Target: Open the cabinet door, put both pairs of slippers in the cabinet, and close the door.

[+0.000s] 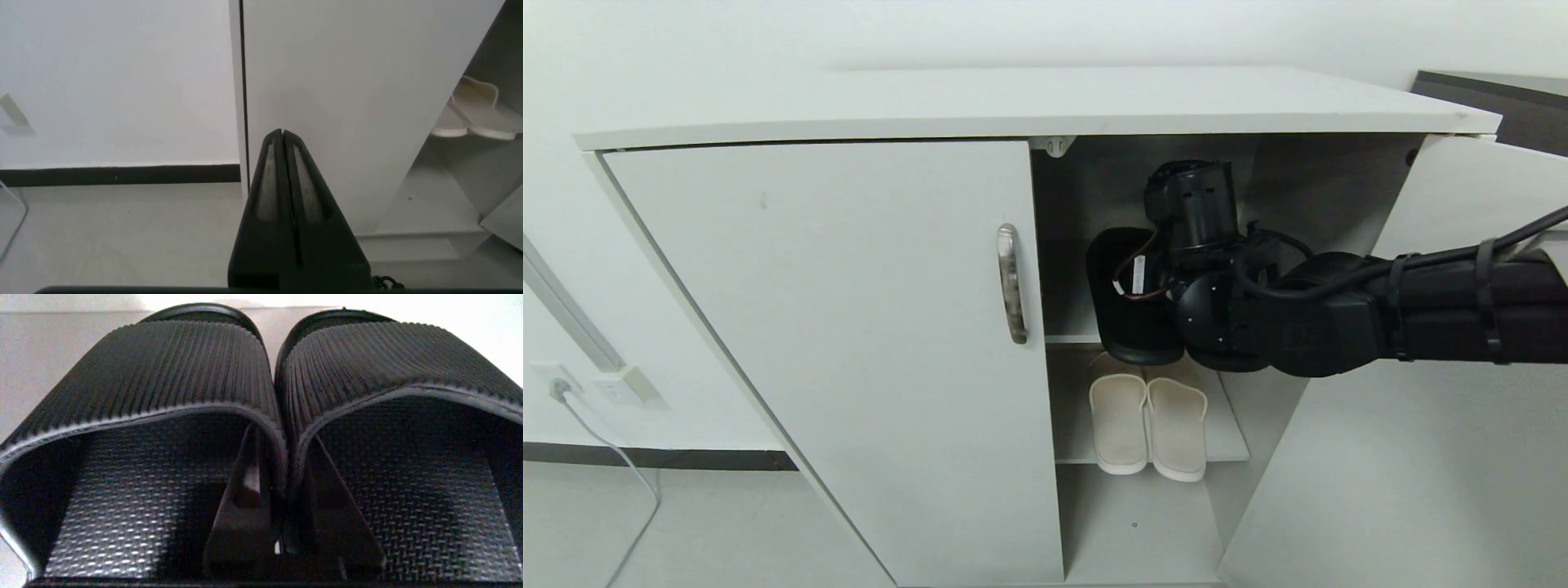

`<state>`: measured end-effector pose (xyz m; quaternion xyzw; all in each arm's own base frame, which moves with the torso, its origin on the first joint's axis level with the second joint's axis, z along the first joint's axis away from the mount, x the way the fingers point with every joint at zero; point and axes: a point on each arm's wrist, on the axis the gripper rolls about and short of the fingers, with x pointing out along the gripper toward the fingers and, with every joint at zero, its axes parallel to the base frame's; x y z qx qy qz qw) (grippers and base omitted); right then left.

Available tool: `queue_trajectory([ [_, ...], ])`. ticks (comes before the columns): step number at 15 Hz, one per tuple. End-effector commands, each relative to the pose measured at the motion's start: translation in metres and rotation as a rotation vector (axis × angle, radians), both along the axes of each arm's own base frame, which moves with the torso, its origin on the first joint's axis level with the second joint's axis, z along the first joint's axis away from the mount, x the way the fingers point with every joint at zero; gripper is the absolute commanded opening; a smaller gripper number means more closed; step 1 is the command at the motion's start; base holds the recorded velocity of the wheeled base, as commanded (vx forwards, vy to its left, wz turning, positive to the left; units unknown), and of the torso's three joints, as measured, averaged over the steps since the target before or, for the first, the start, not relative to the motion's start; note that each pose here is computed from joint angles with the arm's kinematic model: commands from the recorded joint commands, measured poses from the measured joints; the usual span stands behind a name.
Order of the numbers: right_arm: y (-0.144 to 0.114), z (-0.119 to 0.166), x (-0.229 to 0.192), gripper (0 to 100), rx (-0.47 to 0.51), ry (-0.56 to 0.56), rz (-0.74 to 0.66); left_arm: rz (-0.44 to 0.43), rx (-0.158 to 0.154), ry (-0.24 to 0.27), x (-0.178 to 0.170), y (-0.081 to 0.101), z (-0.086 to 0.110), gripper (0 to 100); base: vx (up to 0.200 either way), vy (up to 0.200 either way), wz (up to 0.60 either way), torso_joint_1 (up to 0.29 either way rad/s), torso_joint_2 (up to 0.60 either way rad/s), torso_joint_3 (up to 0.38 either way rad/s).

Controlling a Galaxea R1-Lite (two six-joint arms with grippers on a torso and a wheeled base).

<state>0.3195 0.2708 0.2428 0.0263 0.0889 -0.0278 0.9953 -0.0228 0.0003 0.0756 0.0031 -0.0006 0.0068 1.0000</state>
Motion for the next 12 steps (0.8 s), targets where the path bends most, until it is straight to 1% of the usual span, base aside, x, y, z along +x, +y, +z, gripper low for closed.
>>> queue_trajectory([
  [1, -0.0009, -0.0044, 0.0055, 0, -0.004, 0.007, -0.003, 0.0, 0.0, 0.001, 0.0001, 0.0, 0.0001, 0, 0.0, 0.0, 0.0, 0.0, 0.0, 0.0],
  [3, -0.0018, -0.0053, 0.0067, 0, 0.001, 0.013, 0.017, 0.0, 0.0, 0.001, 0.0001, 0.0, 0.0001, 0, 0.0, 0.0, 0.0, 0.0, 0.0, 0.0],
  [12, -0.0022, -0.0123, 0.0112, 0, -0.008, 0.026, 0.011, 0.0, 0.0, 0.001, 0.0001, 0.0, 0.0001, 0, 0.0, 0.0, 0.0, 0.0, 0.0, 0.0],
])
